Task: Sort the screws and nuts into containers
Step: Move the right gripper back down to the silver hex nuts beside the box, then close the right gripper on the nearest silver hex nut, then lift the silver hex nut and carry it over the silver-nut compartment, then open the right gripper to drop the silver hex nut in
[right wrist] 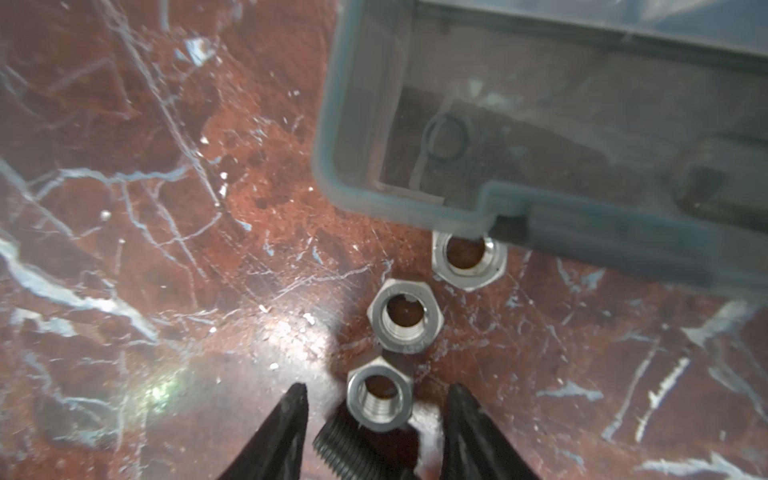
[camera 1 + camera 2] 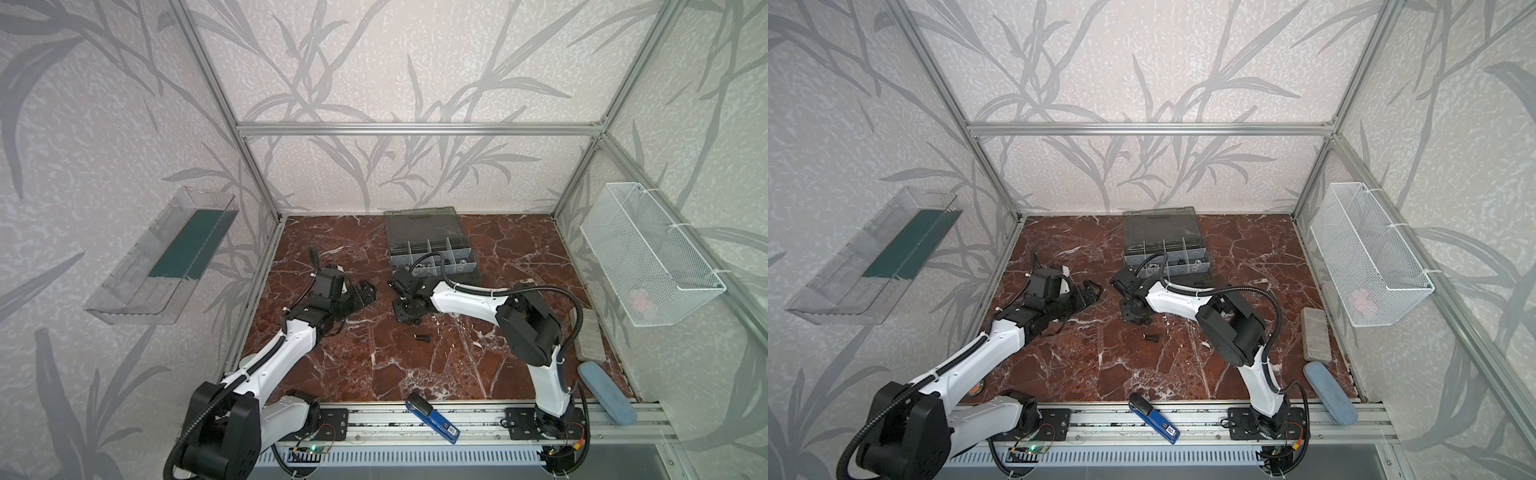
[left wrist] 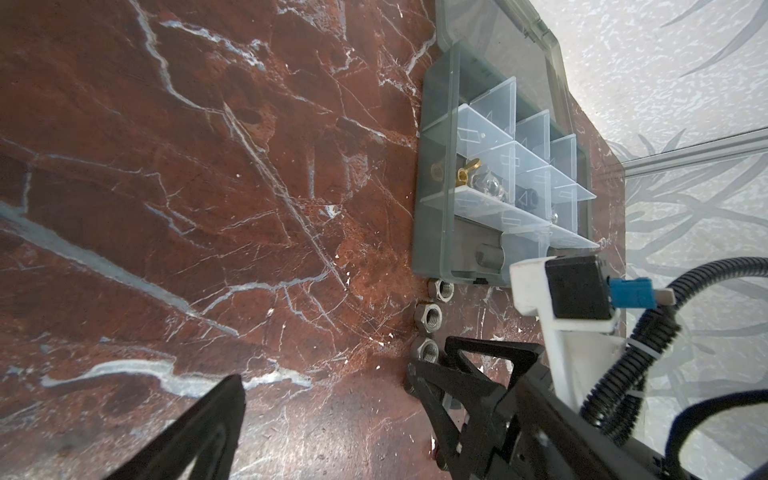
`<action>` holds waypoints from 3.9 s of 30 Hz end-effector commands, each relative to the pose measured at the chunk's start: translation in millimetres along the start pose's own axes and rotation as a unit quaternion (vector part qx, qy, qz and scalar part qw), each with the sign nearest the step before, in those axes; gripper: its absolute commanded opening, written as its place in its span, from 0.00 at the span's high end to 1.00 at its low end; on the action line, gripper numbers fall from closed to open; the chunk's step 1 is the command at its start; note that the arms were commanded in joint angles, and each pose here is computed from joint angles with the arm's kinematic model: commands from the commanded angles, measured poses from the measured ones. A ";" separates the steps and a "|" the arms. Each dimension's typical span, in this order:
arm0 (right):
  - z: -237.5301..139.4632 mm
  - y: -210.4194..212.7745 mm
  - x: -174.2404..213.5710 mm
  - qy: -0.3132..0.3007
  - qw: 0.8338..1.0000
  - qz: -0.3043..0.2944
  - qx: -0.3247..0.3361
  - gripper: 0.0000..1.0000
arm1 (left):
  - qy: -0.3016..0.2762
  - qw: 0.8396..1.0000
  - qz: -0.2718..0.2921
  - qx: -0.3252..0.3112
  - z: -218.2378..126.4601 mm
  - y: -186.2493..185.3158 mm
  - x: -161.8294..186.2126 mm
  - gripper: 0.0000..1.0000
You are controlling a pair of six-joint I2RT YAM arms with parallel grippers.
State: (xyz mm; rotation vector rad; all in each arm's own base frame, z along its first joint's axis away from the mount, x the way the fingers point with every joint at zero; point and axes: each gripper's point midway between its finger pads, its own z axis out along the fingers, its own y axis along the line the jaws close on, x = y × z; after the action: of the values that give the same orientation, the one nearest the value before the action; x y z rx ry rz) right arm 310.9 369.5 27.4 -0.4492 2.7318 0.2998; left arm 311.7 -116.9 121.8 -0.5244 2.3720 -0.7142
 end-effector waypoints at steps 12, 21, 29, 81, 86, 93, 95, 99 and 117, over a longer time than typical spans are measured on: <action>10.3 -4.5 9.0 0.019 0.999 -0.020 0.031 0.58 | -0.002 1.000 -0.009 -0.008 -3.4 9.2 1.9 0.01; 12.9 -5.3 9.5 0.021 0.999 -0.025 0.034 0.71 | -0.002 1.000 -0.011 -0.010 -3.7 10.7 1.8 0.01; 9.2 -6.8 6.6 0.015 0.999 -0.029 0.040 0.79 | -0.002 1.000 -0.012 -0.009 -3.8 10.9 1.7 0.01; -56.1 -259.5 -134.3 -0.101 0.978 0.087 0.160 0.97 | 0.004 1.000 -0.024 -0.004 -3.9 6.0 0.5 0.01; -47.2 -265.0 -131.3 -0.093 0.979 0.094 0.155 0.95 | 0.005 1.000 -0.026 -0.005 -3.3 6.5 0.4 0.01; -41.6 -264.1 -136.3 -0.094 0.981 0.096 0.140 0.92 | 0.003 1.000 -0.028 -0.004 -3.1 5.9 -0.5 0.01; -40.7 -263.9 -136.7 -0.092 0.981 0.095 0.139 0.87 | 0.003 1.000 -0.028 -0.006 -3.1 6.6 -0.5 0.01; -46.6 -259.7 -137.0 -0.087 0.984 0.088 0.131 0.57 | 0.004 1.000 -0.028 -0.006 -2.9 6.4 0.1 0.01; -115.7 -125.9 -88.0 -0.112 0.990 0.072 -0.045 0.43 | 0.000 1.000 -0.023 -0.010 -1.5 8.9 -1.9 0.01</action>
State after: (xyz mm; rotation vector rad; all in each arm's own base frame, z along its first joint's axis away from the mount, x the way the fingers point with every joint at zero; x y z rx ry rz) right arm 426.3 217.1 159.9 -0.1922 2.4926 0.3872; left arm 308.2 -112.3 117.9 -0.5759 2.3799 -0.7282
